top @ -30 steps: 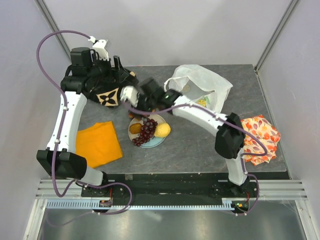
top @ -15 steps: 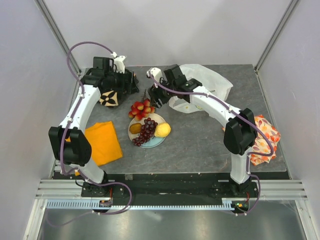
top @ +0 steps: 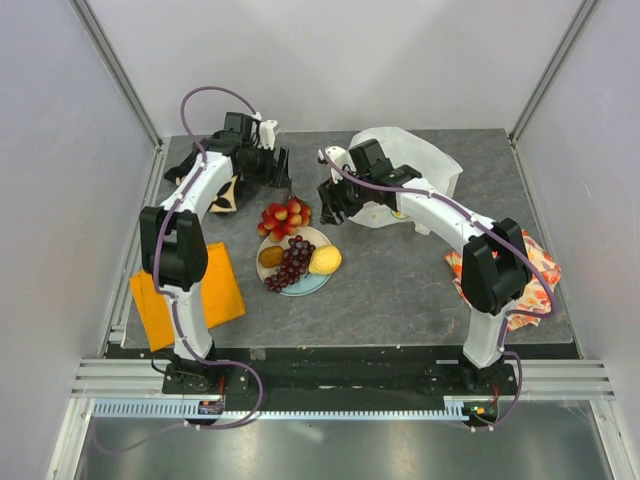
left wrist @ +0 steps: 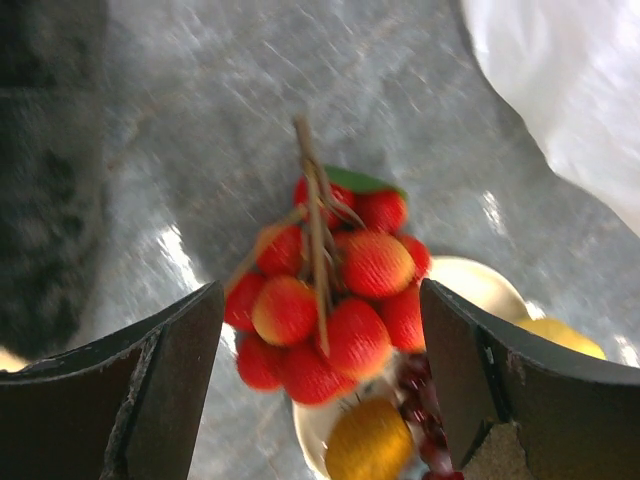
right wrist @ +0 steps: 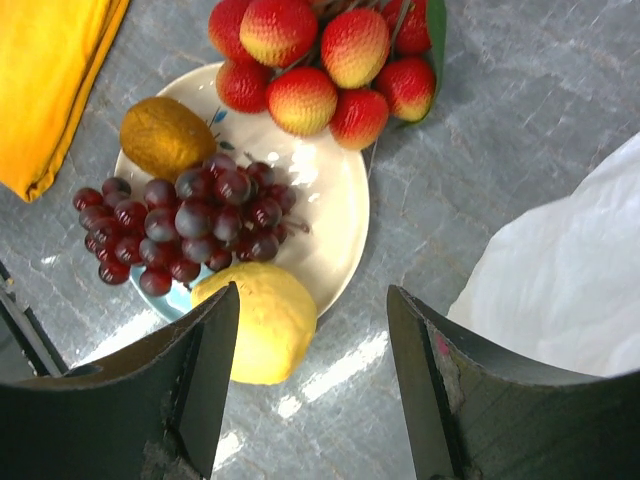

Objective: Take the fake fruits out of the plastic bag

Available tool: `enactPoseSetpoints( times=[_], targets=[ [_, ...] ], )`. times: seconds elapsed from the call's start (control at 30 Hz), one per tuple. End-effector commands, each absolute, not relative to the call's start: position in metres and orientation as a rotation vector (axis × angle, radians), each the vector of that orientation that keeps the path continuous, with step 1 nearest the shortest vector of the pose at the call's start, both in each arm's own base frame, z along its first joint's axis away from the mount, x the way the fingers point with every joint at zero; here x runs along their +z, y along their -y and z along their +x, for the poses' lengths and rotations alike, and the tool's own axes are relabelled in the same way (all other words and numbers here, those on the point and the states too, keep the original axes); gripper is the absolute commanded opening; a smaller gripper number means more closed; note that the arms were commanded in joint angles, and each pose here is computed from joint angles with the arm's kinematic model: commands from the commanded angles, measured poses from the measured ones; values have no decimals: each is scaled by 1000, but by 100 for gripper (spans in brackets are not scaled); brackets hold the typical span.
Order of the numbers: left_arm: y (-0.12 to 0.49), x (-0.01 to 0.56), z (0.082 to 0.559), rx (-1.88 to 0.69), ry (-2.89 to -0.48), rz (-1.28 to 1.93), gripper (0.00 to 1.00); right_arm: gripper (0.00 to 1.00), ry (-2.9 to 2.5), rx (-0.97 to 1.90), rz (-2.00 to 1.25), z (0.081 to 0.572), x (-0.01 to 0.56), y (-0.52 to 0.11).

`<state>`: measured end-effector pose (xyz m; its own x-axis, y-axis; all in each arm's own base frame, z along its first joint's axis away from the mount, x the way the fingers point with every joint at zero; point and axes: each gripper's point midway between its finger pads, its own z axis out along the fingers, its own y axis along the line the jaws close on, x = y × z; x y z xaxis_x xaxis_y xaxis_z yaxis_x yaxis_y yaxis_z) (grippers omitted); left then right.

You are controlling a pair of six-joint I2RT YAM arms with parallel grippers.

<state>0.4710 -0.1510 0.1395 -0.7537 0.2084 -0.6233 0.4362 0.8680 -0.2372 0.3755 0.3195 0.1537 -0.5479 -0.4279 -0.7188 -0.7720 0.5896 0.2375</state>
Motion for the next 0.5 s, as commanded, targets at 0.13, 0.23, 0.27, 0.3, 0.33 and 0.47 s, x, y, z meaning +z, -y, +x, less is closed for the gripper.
enactPoseSetpoints(
  times=[0.13,0.23,0.27,0.3,0.33,0.47],
  targets=[
    [162,132,508,-471,-2416,480,76,69,-2147,754,-947,358,176,-313],
    [157,130,513,-403,-2425,473,75,70,-2144,751,-945,358,177,-312],
    [156,133,512,-395,-2424,470,75,70,-2144,751,-945,358,177,-312],
    [155,130,510,-392,-2434,469,75,70,-2142,751,-945,358,177,-312],
    [154,129,507,-391,-2439,479,74,70,-2140,752,-943,359,178,-312],
    [153,134,498,-392,-2440,507,72,71,-2149,761,-934,362,175,-313]
  ],
)
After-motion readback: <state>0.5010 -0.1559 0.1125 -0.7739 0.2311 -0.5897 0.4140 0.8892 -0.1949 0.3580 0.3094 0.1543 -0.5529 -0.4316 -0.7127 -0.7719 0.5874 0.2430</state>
